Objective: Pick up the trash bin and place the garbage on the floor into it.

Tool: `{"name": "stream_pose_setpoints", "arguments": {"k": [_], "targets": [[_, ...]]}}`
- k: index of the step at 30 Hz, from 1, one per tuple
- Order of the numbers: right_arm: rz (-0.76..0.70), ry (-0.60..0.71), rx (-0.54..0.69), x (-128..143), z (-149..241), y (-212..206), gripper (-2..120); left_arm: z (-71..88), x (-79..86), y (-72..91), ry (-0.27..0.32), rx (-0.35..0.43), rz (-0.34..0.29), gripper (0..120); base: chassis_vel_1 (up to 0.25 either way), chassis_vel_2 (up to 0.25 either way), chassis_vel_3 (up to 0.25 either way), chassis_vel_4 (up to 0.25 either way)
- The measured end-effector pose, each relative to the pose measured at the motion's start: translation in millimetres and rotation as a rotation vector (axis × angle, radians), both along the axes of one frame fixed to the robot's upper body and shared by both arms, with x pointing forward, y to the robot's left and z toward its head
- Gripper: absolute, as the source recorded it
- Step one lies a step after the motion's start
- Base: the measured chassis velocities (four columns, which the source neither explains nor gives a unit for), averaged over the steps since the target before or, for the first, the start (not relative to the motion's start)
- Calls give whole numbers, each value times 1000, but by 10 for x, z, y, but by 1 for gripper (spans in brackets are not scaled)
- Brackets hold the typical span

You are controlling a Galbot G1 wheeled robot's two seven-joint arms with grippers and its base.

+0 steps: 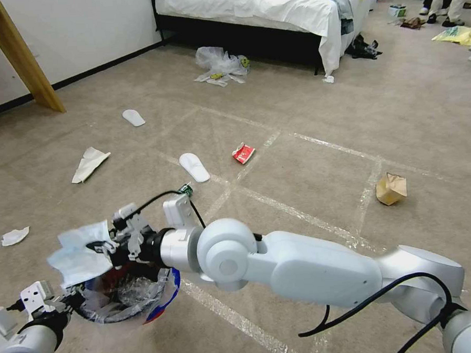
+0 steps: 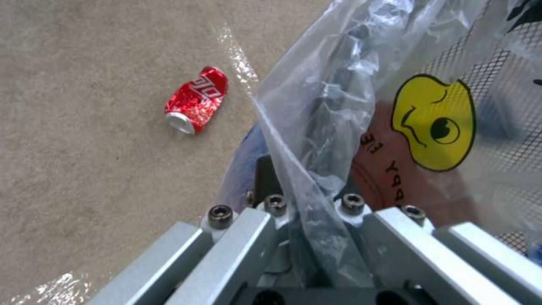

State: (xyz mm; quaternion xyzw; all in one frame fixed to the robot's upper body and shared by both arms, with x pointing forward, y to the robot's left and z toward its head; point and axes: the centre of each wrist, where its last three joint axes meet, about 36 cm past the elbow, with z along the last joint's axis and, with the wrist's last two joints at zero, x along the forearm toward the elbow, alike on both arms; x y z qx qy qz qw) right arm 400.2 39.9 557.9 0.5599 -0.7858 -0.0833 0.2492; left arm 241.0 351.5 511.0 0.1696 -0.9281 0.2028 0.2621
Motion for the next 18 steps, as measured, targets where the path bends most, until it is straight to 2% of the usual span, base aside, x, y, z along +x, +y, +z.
{"name": "stream_pose_setpoints", "arguments": {"k": [18], "targets": [[-58,23,-105,-23,-333,-68,0,-6,12,4,-3,-2,-2,1,0,0,0,0]]}}
